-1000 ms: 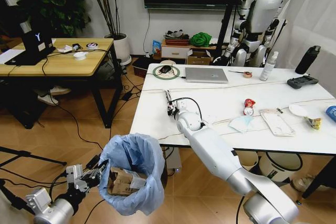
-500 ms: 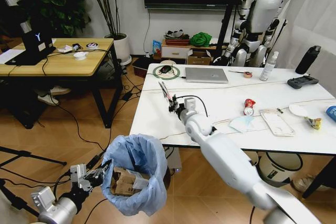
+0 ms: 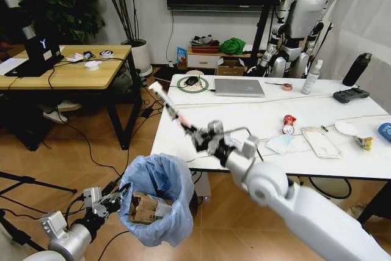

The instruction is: Pick up the trash bin and place the trash from the table into it.

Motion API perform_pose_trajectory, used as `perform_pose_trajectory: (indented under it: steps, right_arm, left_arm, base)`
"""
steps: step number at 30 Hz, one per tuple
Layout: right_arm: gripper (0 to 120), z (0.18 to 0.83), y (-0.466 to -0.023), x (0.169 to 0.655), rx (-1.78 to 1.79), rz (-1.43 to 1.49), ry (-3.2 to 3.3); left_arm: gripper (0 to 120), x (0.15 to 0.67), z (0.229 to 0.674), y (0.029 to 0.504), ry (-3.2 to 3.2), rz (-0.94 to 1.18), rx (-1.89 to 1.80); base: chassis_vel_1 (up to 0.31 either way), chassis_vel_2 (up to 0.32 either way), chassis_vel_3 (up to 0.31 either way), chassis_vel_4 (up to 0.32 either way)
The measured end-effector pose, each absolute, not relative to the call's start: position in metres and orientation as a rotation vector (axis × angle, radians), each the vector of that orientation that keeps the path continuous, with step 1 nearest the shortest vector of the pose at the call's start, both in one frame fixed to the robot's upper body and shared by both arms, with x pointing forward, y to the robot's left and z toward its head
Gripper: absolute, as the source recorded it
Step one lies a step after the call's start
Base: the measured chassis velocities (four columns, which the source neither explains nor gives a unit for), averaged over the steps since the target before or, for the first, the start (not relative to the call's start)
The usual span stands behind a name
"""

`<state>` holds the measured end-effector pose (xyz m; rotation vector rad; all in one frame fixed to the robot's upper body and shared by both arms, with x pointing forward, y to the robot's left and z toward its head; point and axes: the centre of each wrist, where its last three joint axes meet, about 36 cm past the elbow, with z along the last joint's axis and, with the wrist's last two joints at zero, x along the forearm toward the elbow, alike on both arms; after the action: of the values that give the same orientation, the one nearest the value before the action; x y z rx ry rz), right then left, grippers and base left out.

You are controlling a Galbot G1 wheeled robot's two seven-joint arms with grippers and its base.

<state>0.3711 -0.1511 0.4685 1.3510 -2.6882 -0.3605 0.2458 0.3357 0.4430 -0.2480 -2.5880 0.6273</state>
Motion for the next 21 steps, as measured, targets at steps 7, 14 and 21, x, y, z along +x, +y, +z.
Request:
perform_pose_trajectory:
  steps: [7, 14, 21]
  right_arm:
    - [0, 0.456, -0.142, 0.34, 1.445, -0.34, -2.63]
    - [0, 0.435, -0.12, 0.324, 1.469, -0.326, -2.602]
    - [0, 0.41, -0.107, 0.316, 1.455, -0.274, -2.606]
  left_arm:
    - [0, 0.244, 0.442, 0.338, -2.559, 0.634, -0.198]
    - [0, 0.237, 0.439, 0.338, -2.522, 0.615, -0.147]
    - [0, 0.233, 0.446, 0.336, -2.538, 0.602, -0.141]
  base:
    - [0.0, 0.0, 0.0, 0.0]
    - [0.0, 0.0, 0.0, 0.0]
    - [0.0, 0.0, 0.0, 0.0]
